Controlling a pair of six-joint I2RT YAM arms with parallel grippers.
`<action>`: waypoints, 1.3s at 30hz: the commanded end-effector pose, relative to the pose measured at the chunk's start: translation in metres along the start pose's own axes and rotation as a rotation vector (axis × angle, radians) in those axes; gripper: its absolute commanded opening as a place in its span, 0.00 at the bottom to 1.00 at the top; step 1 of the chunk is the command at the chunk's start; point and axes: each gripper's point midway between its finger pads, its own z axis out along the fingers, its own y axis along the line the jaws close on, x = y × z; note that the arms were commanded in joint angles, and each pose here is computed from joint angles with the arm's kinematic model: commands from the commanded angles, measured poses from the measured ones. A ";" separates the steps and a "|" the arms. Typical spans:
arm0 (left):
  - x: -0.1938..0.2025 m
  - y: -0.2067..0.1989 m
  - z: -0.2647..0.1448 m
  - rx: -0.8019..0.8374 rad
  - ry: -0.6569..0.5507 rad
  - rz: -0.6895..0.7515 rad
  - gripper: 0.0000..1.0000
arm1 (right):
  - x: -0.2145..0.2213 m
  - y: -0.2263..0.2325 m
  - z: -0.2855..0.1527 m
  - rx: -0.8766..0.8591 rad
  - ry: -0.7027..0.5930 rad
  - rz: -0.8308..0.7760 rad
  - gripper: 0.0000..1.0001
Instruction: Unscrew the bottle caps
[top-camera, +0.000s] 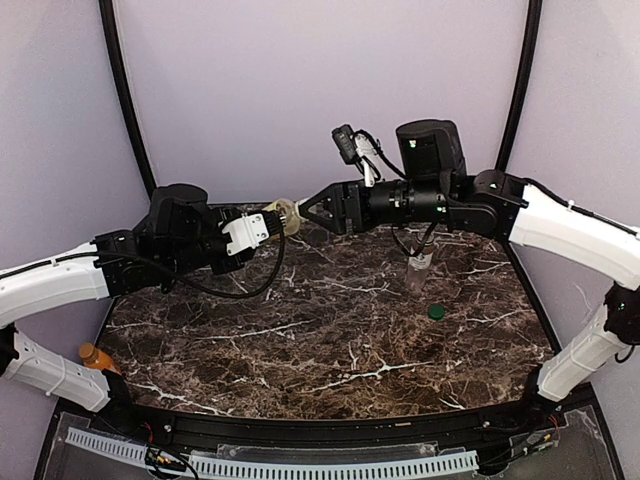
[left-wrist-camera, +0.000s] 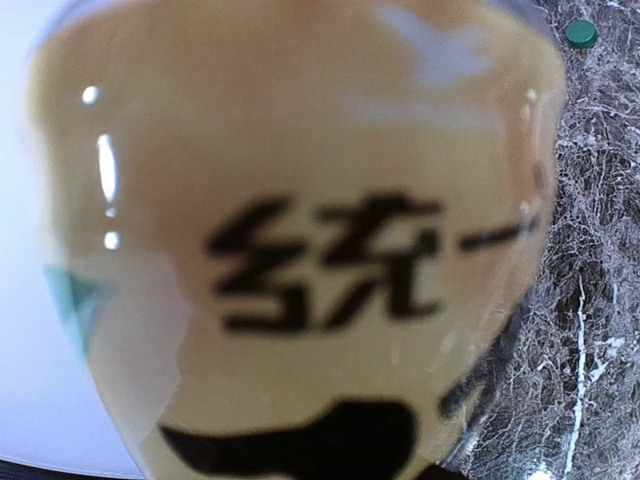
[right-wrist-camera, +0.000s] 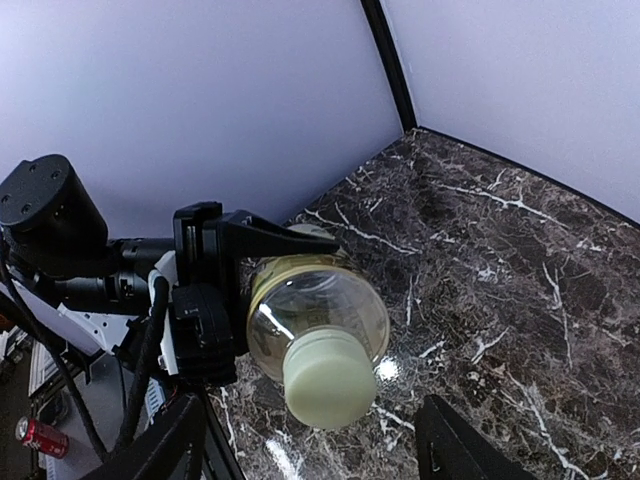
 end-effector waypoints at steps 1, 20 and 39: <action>-0.001 0.012 -0.007 -0.062 -0.010 0.002 0.01 | -0.003 0.009 0.005 -0.043 0.028 0.075 0.64; -0.001 0.008 -0.008 -0.046 -0.024 0.011 0.01 | -0.007 -0.010 0.019 -0.013 0.004 0.097 0.44; -0.002 0.005 -0.006 -0.031 -0.026 0.020 0.01 | -0.015 -0.005 0.018 -0.061 -0.015 0.075 0.41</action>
